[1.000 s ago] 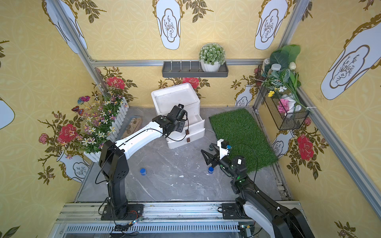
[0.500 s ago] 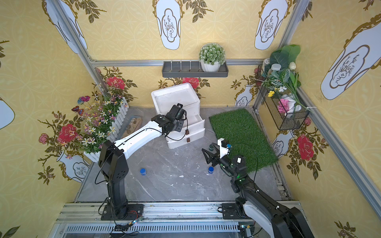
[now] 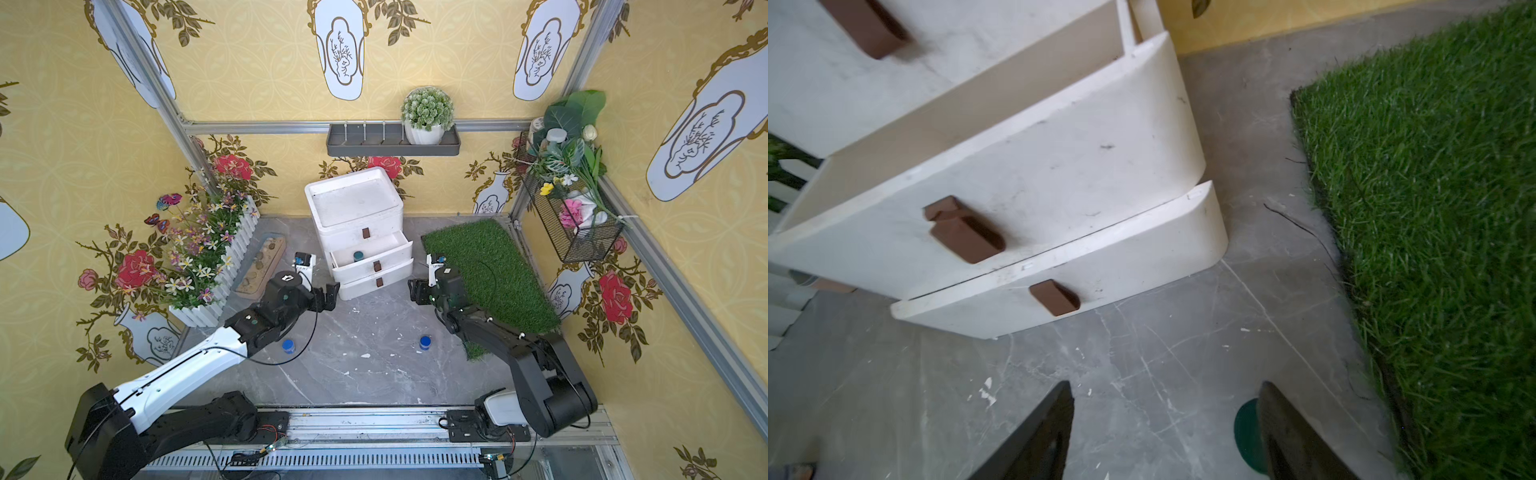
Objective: Put the paint cans in the drawer according to color
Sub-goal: Pick up the paint can at the center of the board.
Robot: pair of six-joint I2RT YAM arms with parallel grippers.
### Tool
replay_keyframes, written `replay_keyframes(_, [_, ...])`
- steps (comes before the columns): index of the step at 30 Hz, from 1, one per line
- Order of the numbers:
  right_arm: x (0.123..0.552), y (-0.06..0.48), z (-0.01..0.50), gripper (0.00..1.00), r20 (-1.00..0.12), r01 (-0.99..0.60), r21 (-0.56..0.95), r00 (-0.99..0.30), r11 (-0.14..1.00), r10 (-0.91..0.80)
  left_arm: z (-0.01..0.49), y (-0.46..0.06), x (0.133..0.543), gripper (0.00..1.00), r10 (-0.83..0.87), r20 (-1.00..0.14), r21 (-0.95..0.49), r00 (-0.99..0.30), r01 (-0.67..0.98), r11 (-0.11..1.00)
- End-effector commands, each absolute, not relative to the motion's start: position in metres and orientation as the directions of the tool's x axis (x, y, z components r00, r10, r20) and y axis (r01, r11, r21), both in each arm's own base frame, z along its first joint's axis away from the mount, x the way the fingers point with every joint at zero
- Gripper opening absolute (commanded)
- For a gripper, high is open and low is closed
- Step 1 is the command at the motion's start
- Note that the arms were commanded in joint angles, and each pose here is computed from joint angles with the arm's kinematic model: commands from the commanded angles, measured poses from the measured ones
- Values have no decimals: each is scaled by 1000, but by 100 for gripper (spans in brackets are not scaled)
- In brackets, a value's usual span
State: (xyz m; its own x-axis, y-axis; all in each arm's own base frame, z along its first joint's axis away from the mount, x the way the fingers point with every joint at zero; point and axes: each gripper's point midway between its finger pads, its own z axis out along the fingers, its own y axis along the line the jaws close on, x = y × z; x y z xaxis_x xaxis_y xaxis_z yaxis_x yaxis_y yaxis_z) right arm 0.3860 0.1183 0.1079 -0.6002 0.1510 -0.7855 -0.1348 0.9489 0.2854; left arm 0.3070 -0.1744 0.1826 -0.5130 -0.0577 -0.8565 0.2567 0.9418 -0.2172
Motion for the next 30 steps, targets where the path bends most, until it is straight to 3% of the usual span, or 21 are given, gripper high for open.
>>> replay_keyframes(1, [386,108,77,71,-709,-54,234,-693,971,132,200,-172,312,99,-295,-861,-425,-413,268,865])
replay_keyframes(11, [396,111,50,60,-631,-42,201,-770,979,96,164,-163,306,100,-334,-840,-461,-428,235,856])
replay_keyframes(27, [381,104,35,60,-557,-20,113,-829,993,46,168,-157,300,100,-317,-856,-437,-409,245,866])
replay_keyframes(30, [381,105,32,56,-545,-24,110,-838,994,40,169,-156,299,100,-316,-857,-437,-407,248,865])
